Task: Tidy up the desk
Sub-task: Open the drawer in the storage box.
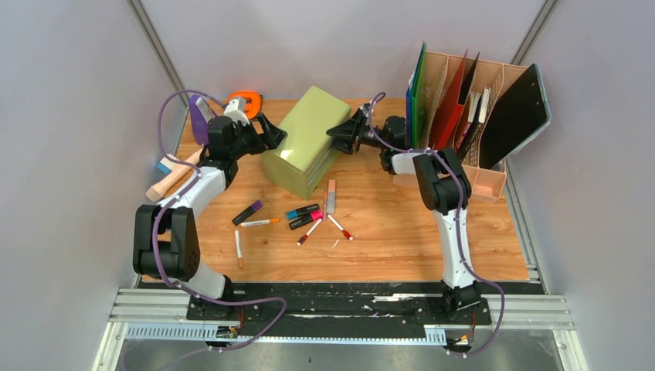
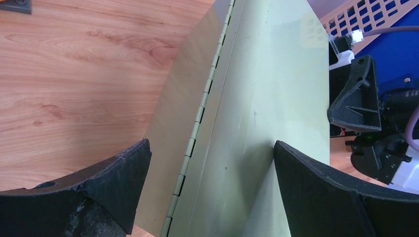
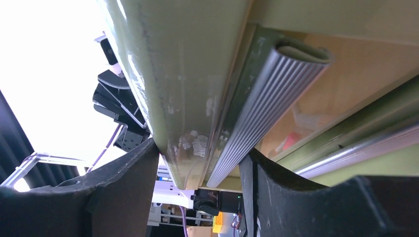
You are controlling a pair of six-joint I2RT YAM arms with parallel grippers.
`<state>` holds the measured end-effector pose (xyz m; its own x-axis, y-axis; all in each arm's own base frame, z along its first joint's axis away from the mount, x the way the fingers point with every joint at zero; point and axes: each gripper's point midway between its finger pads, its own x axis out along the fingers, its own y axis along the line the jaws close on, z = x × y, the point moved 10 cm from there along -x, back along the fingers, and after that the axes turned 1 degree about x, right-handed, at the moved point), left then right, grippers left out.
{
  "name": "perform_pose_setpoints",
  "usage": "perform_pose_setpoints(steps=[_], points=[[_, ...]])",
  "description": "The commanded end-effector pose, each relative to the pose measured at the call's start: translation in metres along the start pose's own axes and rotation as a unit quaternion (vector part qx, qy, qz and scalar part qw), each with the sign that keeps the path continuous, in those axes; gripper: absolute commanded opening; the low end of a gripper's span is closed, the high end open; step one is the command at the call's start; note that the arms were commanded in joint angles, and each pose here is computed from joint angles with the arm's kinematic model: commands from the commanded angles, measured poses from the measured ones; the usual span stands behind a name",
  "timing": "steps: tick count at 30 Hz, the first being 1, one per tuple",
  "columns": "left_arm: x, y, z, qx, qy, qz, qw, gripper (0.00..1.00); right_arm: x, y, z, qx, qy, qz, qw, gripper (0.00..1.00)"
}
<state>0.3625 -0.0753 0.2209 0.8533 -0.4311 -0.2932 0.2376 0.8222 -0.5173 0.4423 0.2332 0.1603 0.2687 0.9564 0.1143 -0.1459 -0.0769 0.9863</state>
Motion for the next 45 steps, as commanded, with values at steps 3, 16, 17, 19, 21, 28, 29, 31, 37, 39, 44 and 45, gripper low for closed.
perform_pose_setpoints(steps=[3,16,17,19,21,28,29,31,37,39,44,45], points=[[-0.007,0.019,-0.022,-0.002,0.044,0.072,0.996,1.00,-0.008,0.040,0.000,-0.046,0.030,-0.024,0.998,0.00],[-0.009,0.019,-0.019,0.003,0.043,0.082,0.996,1.00,-0.012,0.067,0.009,-0.091,0.025,-0.122,0.988,0.00],[-0.009,0.019,-0.018,0.003,0.043,0.082,0.996,1.00,-0.013,0.068,0.008,-0.095,0.023,-0.128,0.987,0.00],[-0.010,0.018,-0.018,0.005,0.042,0.081,0.996,1.00,-0.015,0.071,0.007,-0.100,0.020,-0.139,0.985,0.02],[-0.010,0.018,-0.017,0.006,0.041,0.082,0.996,1.00,-0.017,0.073,0.005,-0.106,0.019,-0.149,0.983,0.04],[-0.012,0.015,-0.009,0.014,0.036,0.083,0.996,1.00,-0.023,0.082,-0.001,-0.135,0.016,-0.174,0.975,0.40],[-0.012,0.014,-0.007,0.015,0.035,0.083,0.996,1.00,-0.024,0.081,-0.002,-0.133,0.018,-0.180,0.975,0.49],[-0.011,0.013,-0.004,0.018,0.032,0.082,0.996,1.00,-0.026,0.083,-0.004,-0.140,0.025,-0.185,0.973,0.58],[-0.011,0.006,0.015,0.044,0.017,0.077,0.996,1.00,-0.033,0.092,-0.010,-0.192,0.047,-0.188,0.962,0.75],[-0.010,0.004,0.022,0.057,0.014,0.076,0.995,1.00,-0.033,0.095,-0.012,-0.207,0.053,-0.185,0.959,0.75],[-0.011,0.000,0.033,0.077,0.019,0.073,0.994,1.00,-0.036,0.100,-0.014,-0.255,0.067,-0.200,0.944,0.72],[-0.011,-0.001,0.035,0.080,0.018,0.071,0.994,1.00,-0.036,0.100,-0.014,-0.269,0.069,-0.206,0.938,0.72]])
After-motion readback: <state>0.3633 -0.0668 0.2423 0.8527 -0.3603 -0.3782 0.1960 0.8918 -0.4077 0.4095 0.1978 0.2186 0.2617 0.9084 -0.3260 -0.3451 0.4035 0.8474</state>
